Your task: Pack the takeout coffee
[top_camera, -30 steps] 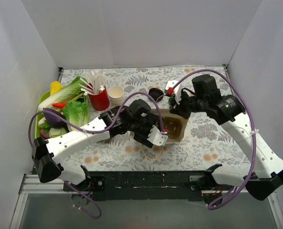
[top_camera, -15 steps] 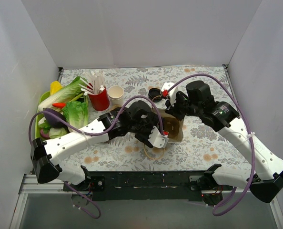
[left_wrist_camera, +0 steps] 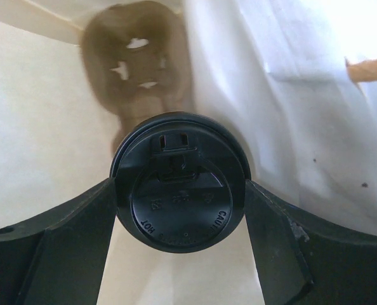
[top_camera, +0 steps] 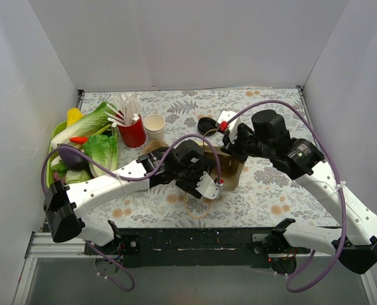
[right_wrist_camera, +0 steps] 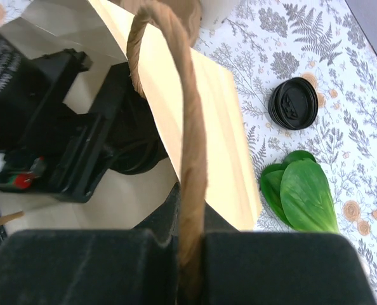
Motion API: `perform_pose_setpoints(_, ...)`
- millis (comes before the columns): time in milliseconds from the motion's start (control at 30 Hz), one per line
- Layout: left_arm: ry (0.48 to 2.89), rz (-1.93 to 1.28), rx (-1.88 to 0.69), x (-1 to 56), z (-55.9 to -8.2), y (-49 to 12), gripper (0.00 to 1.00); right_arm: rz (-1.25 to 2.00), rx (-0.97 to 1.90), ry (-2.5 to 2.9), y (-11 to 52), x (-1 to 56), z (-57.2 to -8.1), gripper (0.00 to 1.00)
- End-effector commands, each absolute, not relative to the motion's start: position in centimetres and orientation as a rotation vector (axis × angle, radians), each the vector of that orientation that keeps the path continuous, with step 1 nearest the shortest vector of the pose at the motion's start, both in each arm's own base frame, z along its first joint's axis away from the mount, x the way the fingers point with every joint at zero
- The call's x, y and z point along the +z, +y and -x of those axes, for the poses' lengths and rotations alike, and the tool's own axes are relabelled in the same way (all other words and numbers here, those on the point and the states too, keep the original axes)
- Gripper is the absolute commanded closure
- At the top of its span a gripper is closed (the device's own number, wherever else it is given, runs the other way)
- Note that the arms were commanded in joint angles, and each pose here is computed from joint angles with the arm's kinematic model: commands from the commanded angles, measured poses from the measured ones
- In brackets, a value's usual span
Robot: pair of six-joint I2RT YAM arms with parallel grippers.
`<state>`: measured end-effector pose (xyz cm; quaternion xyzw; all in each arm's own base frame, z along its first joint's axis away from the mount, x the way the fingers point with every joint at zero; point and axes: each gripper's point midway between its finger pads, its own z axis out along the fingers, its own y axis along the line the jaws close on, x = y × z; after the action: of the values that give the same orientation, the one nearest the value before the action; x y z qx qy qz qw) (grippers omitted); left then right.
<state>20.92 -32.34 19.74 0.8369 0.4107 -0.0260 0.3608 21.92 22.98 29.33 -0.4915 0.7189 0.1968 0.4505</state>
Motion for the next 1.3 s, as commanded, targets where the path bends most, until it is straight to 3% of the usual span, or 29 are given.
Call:
perform_pose_setpoints(0, 1.053, -2.063, -0.027, 21.4, -21.2, -31.7, 1.0, 1.23, 0.545, 1.695, 23.7, 31.0, -20.2, 0.99)
perform_pose_setpoints(733, 1.192, -1.926, -0.173, 21.5, -20.1, -31.7, 1.0, 1.222, 0.665, 1.681, 25.7, 30.9, -19.2, 0.99)
perform_pose_setpoints(1267, 1.208, -1.963, -0.026, 19.5, -20.4, -28.3, 1.0, 1.23, 0.655, 1.656, 27.1, 32.1, -18.7, 0.99)
